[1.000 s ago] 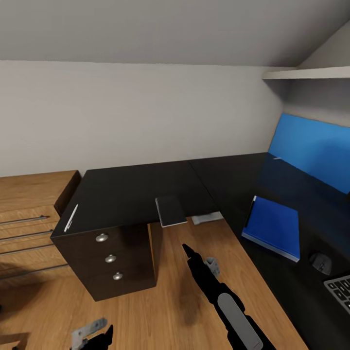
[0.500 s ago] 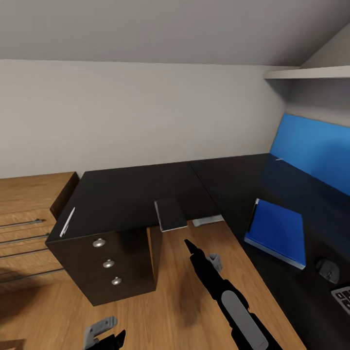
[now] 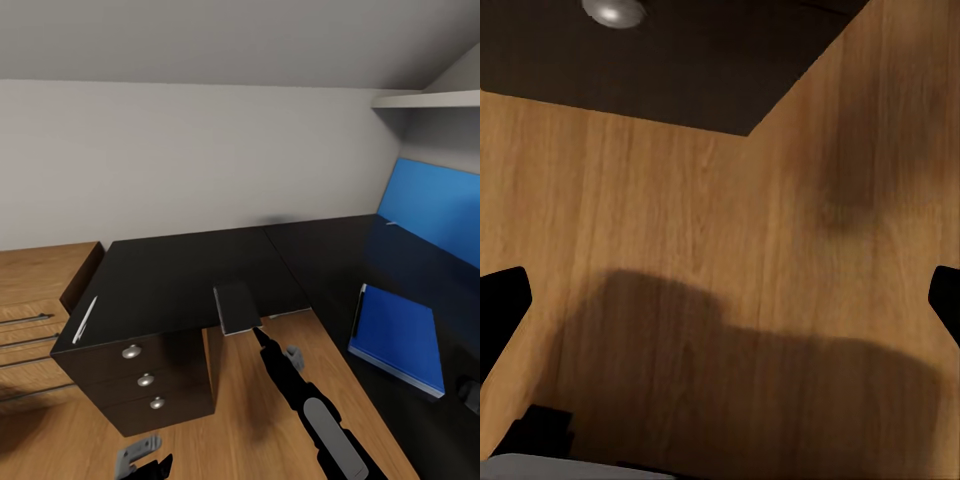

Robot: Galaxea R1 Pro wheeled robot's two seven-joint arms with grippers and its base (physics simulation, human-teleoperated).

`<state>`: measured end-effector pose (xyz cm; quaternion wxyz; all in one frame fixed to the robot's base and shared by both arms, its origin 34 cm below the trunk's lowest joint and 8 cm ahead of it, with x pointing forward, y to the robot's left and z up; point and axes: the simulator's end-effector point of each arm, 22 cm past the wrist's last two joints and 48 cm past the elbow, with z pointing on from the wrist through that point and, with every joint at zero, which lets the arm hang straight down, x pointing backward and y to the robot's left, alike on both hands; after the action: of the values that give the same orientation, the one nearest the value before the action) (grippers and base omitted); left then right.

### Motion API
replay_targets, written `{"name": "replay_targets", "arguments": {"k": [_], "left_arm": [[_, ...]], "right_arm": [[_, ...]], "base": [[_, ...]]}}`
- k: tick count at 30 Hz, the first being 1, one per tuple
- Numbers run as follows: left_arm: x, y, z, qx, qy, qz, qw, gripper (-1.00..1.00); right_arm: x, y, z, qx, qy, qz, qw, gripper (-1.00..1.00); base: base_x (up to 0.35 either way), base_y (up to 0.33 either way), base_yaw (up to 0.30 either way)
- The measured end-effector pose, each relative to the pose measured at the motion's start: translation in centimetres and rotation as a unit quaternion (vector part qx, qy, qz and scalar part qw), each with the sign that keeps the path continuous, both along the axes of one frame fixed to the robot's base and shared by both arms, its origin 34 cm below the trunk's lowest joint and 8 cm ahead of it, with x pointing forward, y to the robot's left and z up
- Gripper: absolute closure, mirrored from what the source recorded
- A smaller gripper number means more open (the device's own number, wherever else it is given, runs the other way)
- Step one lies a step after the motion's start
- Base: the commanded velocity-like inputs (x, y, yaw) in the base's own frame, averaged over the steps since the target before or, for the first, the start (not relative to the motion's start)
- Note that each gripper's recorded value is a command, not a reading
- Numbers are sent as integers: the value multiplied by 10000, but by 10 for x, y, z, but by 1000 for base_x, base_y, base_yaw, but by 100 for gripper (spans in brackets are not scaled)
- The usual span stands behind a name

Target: In the bedroom, organize the workspace by keeping the computer under the desk, ensuring the monitor is on the desk, placing the keyboard on the desk next to the monitor, placing the mouse on the desk next to the keyboard, moving the folder from the swivel chair onto the desk next to the mouse, stacking the notebook on top of the folder with the pen on top of the notebook, and positioning the swivel chair next to the desk.

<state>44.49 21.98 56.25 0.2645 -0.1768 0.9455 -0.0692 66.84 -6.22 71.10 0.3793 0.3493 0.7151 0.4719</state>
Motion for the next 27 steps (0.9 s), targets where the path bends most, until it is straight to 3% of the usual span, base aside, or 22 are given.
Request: {"name": "replay_targets", "arguments": {"k": [13, 22, 23, 27], "left_arm": [[-1, 0, 0, -4, 9, -3, 10000, -100], [-1, 0, -1, -1, 33, -4, 10000, -100], [-1, 0, -1, -2, 32, -4, 10000, -100], [-1, 0, -1, 0, 33, -3, 10000, -100]], "right_arm": [[0, 0, -1, -1, 6, 1, 10000, -100], [0, 0, -2, -4, 20, -5, 10000, -100], [0, 0, -2, -5, 23, -4, 10000, 100], [0, 1, -1, 10, 21, -2, 10000, 100]], "base": [[148, 74, 0], [23, 12, 0], [2, 1, 0], [0, 0, 0]]}}
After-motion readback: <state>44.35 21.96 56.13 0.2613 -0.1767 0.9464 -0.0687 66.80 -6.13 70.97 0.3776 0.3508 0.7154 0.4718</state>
